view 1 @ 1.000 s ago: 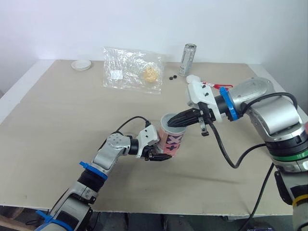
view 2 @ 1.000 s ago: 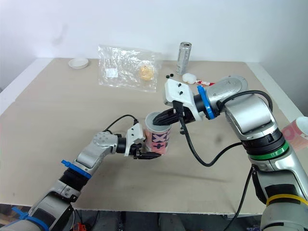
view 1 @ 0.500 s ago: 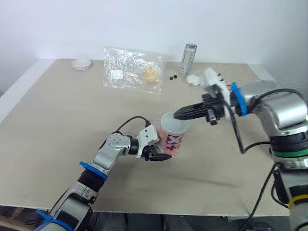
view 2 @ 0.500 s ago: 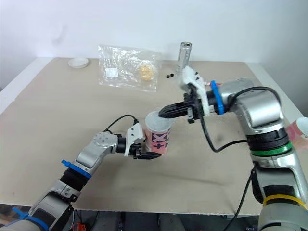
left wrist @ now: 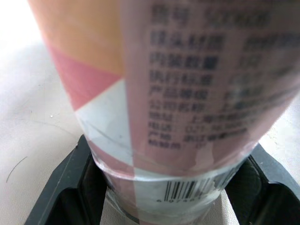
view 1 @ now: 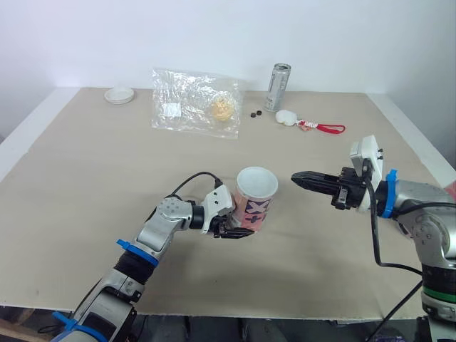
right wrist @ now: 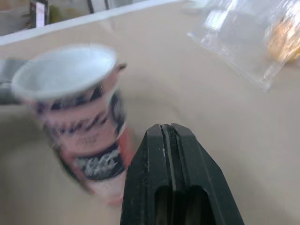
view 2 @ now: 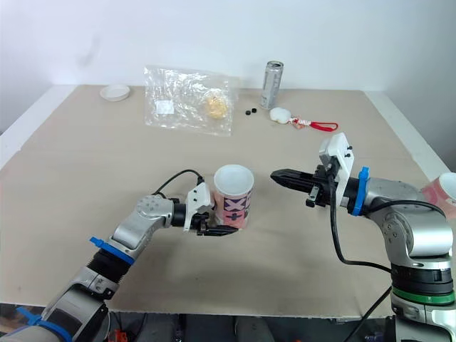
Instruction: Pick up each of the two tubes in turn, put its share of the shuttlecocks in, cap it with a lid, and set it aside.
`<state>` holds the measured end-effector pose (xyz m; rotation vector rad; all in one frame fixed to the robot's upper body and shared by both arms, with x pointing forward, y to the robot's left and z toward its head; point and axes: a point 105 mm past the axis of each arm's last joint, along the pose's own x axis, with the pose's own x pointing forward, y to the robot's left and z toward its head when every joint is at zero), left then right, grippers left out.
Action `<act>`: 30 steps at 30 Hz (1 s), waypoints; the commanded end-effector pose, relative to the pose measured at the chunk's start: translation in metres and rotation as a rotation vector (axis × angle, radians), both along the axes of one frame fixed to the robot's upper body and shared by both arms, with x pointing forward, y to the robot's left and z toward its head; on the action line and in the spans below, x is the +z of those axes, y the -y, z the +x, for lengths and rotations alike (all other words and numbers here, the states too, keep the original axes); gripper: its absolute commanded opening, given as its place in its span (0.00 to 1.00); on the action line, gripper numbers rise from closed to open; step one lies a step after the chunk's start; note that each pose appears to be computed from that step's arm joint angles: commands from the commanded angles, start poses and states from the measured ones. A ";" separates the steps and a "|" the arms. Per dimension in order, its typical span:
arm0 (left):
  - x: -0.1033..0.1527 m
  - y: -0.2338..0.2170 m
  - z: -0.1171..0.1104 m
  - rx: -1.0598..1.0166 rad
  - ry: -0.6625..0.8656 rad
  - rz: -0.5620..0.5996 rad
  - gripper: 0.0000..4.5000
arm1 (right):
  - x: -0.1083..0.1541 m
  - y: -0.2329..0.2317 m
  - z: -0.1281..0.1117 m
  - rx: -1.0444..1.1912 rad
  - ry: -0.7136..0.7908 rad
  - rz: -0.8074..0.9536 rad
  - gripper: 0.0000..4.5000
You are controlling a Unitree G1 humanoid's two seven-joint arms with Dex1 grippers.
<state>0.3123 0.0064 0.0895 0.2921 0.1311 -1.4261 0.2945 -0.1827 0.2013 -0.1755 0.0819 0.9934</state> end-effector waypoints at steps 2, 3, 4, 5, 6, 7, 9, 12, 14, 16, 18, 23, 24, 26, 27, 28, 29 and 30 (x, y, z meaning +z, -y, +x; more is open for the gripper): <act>0.003 -0.006 0.005 0.014 0.015 -0.007 0.65 | -0.036 -0.015 -0.029 0.098 0.022 -0.068 0.40; 0.005 -0.006 0.006 0.012 0.029 -0.012 0.83 | -0.043 -0.017 -0.033 0.114 0.015 -0.084 0.50; 0.006 -0.006 0.007 0.012 0.038 -0.016 0.89 | -0.049 -0.018 -0.036 0.131 0.015 -0.106 0.61; 0.008 -0.006 0.007 0.010 0.048 -0.022 1.00 | -0.054 -0.020 -0.039 0.150 0.018 -0.116 0.75; 0.009 -0.006 0.007 0.010 0.054 -0.029 1.00 | -0.056 -0.021 -0.040 0.150 0.013 -0.105 0.83; 0.010 -0.006 0.008 0.009 0.056 -0.037 1.00 | -0.058 -0.023 -0.040 0.149 0.014 -0.095 0.90; 0.012 -0.007 0.007 0.002 0.060 -0.046 1.00 | -0.064 -0.026 -0.041 0.163 0.012 -0.095 0.98; 0.015 -0.007 0.005 -0.008 0.069 -0.055 1.00 | -0.073 -0.034 -0.038 0.182 0.014 -0.094 0.98; 0.017 -0.009 0.005 -0.009 0.080 -0.063 1.00 | -0.076 -0.038 -0.034 0.185 0.025 -0.087 0.98; 0.019 -0.014 0.004 -0.008 0.097 -0.070 1.00 | -0.076 -0.041 -0.029 0.185 0.034 -0.078 0.98; 0.022 -0.018 0.004 -0.007 0.108 -0.074 1.00 | -0.078 -0.043 -0.026 0.187 0.039 -0.077 0.98; 0.027 -0.041 0.002 0.001 0.142 -0.067 1.00 | -0.082 -0.047 -0.016 0.180 0.065 -0.065 0.98; 0.028 -0.046 0.001 0.002 0.148 -0.067 1.00 | -0.082 -0.048 -0.015 0.187 0.068 -0.061 0.98; 0.032 -0.053 -0.001 0.004 0.156 -0.076 1.00 | -0.083 -0.051 -0.015 0.200 0.068 -0.056 0.98; 0.034 -0.055 -0.002 0.005 0.157 -0.081 1.00 | -0.083 -0.052 -0.015 0.205 0.066 -0.055 0.98; 0.036 -0.059 -0.003 0.008 0.160 -0.094 1.00 | -0.084 -0.054 -0.014 0.217 0.069 -0.058 0.98; 0.039 -0.062 -0.006 0.008 0.163 -0.107 1.00 | -0.085 -0.057 -0.014 0.229 0.071 -0.058 0.98; 0.040 -0.065 -0.008 0.007 0.164 -0.113 1.00 | -0.085 -0.059 -0.013 0.236 0.076 -0.060 0.98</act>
